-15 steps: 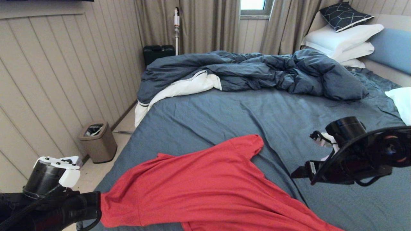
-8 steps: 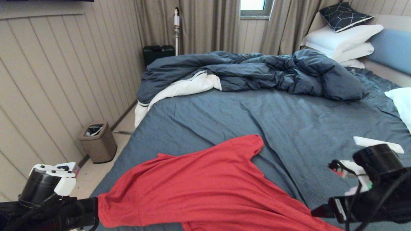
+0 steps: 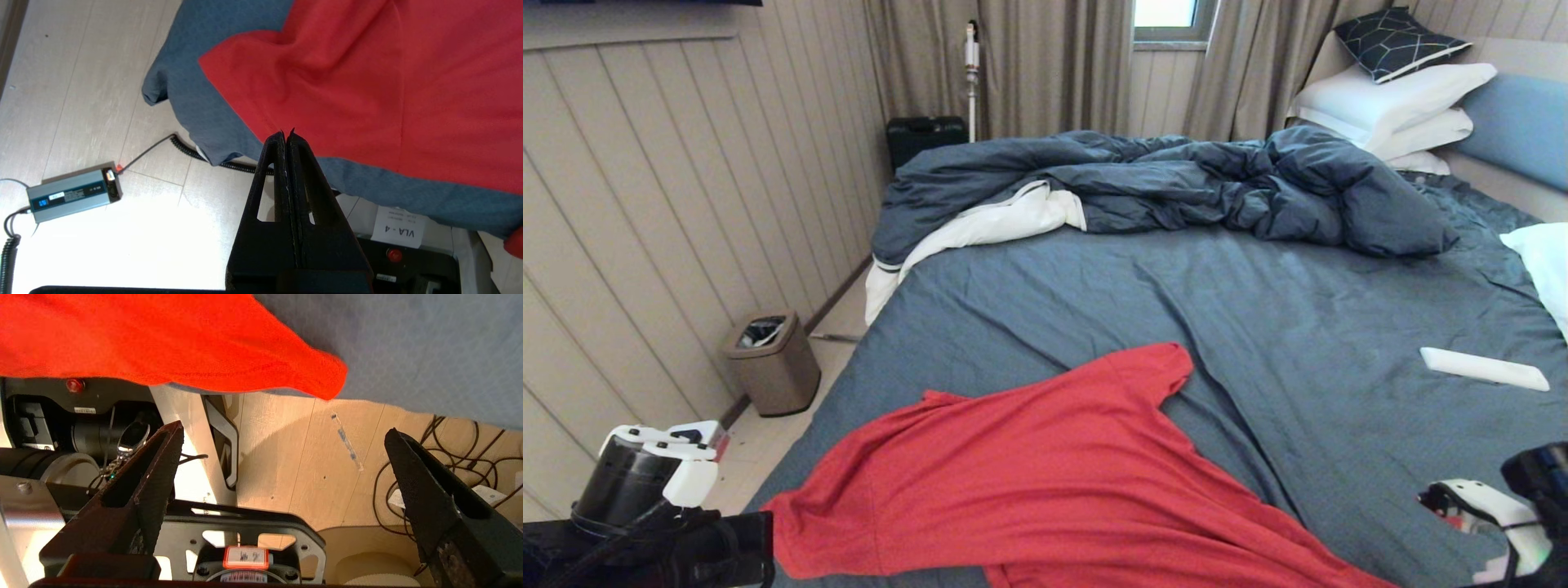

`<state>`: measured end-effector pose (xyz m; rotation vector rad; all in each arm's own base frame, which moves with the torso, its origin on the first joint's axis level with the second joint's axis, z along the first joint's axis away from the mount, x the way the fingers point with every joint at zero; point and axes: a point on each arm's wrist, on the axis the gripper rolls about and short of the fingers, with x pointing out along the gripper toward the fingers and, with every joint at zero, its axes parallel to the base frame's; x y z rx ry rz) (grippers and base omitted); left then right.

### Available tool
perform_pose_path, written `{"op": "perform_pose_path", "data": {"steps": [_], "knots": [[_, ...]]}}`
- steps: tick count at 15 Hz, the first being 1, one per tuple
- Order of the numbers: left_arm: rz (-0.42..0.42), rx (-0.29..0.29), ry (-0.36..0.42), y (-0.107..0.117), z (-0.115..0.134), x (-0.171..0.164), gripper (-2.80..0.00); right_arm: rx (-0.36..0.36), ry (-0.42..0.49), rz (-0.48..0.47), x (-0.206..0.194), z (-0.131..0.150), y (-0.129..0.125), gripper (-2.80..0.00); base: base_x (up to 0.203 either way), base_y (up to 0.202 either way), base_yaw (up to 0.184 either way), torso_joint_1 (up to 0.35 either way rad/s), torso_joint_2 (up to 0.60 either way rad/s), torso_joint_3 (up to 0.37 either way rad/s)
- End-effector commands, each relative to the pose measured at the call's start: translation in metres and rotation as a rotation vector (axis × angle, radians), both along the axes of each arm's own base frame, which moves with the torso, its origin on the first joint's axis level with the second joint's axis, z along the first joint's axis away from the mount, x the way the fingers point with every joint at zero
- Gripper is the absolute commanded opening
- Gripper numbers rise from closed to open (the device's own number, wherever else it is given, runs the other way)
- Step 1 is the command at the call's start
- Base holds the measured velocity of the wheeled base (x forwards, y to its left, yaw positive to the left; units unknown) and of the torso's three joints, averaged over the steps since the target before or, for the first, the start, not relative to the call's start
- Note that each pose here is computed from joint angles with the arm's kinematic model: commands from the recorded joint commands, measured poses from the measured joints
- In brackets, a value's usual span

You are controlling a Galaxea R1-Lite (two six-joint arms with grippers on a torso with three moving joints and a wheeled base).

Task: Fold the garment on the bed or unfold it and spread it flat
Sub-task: Unford the red T-shirt

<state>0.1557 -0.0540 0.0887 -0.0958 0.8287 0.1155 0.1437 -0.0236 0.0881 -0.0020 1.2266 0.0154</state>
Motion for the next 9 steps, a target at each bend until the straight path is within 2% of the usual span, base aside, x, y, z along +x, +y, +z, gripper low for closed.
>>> {"op": "perform_pose_path", "data": {"steps": [1, 5, 9], "knots": [[0.003, 0.002, 0.006, -0.001, -0.001, 0.001, -2.80, 0.008, 0.054, -0.003, 0.008, -0.011, -0.002, 0.00, 0.000, 0.000, 0.000, 0.000, 0.00, 0.000], [0.003, 0.001, 0.005, -0.001, -0.001, 0.004, -2.80, -0.015, 0.061, -0.019, 0.030, -0.030, -0.008, 0.00, 0.000, 0.000, 0.000, 0.000, 0.00, 0.000], [0.003, 0.003, 0.012, -0.003, -0.004, 0.007, -2.80, -0.039, 0.080, -0.020, 0.034, -0.036, -0.008, 0.00, 0.000, 0.000, 0.000, 0.000, 0.00, 0.000]]}}
